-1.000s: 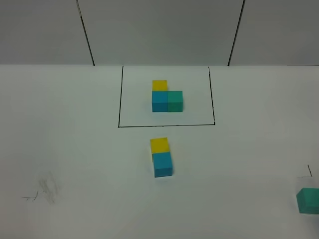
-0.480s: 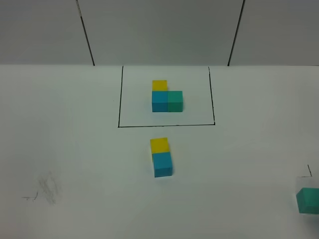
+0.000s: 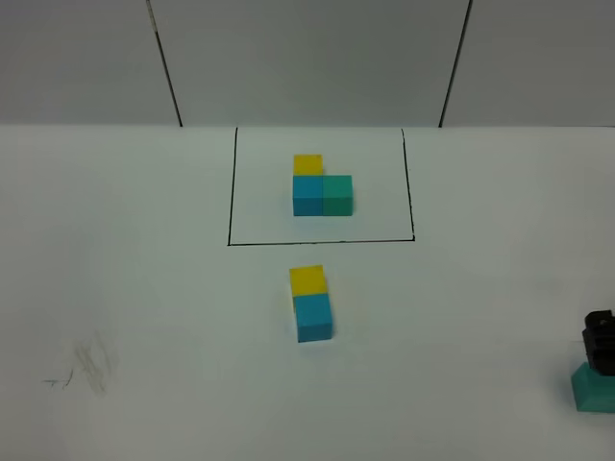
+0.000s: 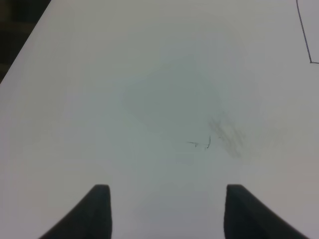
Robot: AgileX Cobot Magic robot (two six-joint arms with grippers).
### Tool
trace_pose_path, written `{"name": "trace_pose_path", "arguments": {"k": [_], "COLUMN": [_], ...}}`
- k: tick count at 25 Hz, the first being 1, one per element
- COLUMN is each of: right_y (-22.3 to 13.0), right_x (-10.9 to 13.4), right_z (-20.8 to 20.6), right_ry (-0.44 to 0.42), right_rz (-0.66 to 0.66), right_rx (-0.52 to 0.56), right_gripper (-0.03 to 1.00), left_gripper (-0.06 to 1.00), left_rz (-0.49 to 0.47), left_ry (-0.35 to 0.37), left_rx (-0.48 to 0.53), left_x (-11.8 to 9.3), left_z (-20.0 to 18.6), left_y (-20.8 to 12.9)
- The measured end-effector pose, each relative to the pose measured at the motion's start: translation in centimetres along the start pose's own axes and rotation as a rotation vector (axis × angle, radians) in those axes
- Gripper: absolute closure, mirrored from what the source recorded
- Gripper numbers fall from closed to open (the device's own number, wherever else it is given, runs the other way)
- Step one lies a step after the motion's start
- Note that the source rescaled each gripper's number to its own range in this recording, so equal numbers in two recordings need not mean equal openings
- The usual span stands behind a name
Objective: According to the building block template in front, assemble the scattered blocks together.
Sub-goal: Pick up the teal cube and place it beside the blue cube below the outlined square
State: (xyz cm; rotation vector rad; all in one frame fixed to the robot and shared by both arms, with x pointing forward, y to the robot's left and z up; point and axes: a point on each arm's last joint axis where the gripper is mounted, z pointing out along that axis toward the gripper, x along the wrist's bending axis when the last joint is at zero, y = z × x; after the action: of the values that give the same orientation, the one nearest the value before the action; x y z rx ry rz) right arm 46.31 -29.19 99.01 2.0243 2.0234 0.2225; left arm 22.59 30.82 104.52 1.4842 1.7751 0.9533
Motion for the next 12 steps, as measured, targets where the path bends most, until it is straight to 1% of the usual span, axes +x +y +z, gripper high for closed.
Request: {"name": "trace_pose_path", "arguments": {"k": [7,12], "right_y": [0.9,1.0], "right_x": [0.2,0.4], "right_z": [2.4,4.1], "right_ry": [0.027,0.033], "right_rz": [0.014,0.02], "right_rx": [0.01,0.058], "right_gripper": [-0.03,-0.03], "left_gripper": [0.82,0.82], "left_rz": [0.0,0.0], "left_ry": [0.0,0.0], "left_rx": [0.0,0.0], "left_x": [0.0,0.0], "left_z": [0.0,0.0], "left_y": [0.0,0.0]}}
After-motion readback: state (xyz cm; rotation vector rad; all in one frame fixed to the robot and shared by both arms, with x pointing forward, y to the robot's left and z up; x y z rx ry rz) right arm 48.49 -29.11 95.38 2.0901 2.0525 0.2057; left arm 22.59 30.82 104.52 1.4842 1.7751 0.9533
